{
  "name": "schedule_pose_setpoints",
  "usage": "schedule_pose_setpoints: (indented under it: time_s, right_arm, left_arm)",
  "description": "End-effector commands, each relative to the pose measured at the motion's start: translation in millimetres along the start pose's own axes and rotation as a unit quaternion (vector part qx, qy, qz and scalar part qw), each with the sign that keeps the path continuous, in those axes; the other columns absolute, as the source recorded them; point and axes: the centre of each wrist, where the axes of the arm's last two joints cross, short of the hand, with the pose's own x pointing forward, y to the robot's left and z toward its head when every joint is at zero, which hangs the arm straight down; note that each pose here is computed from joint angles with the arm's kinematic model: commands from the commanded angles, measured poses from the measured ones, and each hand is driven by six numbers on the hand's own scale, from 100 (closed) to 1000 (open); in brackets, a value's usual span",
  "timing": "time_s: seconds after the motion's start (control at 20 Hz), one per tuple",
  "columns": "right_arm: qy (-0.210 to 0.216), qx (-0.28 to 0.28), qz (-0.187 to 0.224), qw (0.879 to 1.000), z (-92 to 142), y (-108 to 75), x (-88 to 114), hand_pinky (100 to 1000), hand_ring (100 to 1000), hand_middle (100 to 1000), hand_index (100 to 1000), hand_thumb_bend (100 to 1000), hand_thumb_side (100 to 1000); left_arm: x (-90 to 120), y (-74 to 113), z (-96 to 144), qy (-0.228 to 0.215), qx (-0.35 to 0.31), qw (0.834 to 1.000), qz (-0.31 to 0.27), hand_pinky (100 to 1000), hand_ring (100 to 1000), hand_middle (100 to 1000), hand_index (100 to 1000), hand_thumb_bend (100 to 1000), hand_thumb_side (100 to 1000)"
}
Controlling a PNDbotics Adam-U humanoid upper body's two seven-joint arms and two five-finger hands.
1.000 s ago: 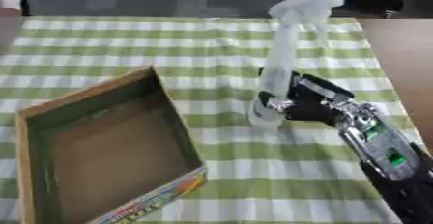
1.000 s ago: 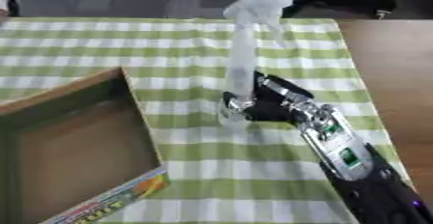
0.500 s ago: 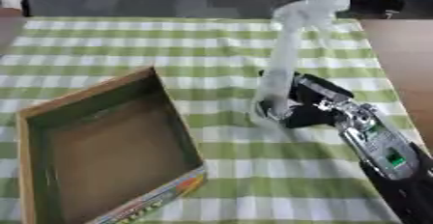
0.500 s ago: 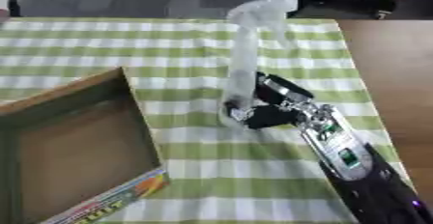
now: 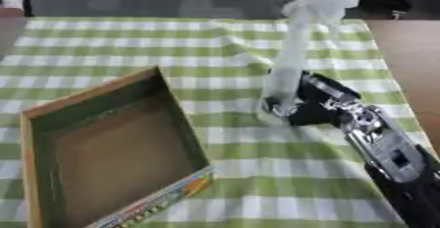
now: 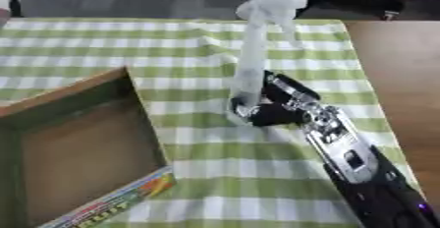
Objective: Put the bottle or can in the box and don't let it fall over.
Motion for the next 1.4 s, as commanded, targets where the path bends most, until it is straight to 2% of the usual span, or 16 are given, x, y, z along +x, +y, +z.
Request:
schedule_pose_setpoints:
  time_s: [0.05,0.25,0.45,0.7,1.05,1.4]
  right_arm:
    - [0.011,-0.009,-0.001,1.0,0.2,-3.6,-1.5,989,1000,1000,715,100,116]
    - [0.012,-0.011,-0.01,1.0,-0.1,-3.6,-1.2,1000,1000,1000,588,100,142]
    - [0.007,-0.015,-0.015,1.0,-0.1,-4.1,0.9,1000,1000,1000,427,100,101]
    - [-0.002,-0.01,-0.017,1.0,0.4,-3.8,5.2,1000,1000,990,300,100,100]
    - [-0.008,-0.007,-0.024,1.0,0.5,-3.2,9.7,1000,1000,949,233,100,105]
    - [-0.017,-0.014,-0.03,0.999,1.2,-4.1,13.9,1000,1000,923,210,100,105]
  left_arm:
    - [7.6,3.7,-3.7,-0.014,-0.004,1.0,-0.009,927,832,937,831,100,806]
    - [8.0,3.6,-4.1,-0.015,-0.005,1.0,-0.008,926,832,936,830,100,803]
    - [8.2,3.5,-4.4,-0.016,-0.006,1.0,-0.008,926,831,935,828,100,802]
    - [8.5,3.7,-4.6,-0.016,-0.007,1.0,-0.008,926,831,935,828,100,800]
    - [8.2,3.8,-4.2,-0.016,-0.007,1.0,-0.008,926,831,935,827,100,800]
    - [8.2,4.0,-4.2,-0.016,-0.007,1.0,-0.007,927,831,935,827,100,796]
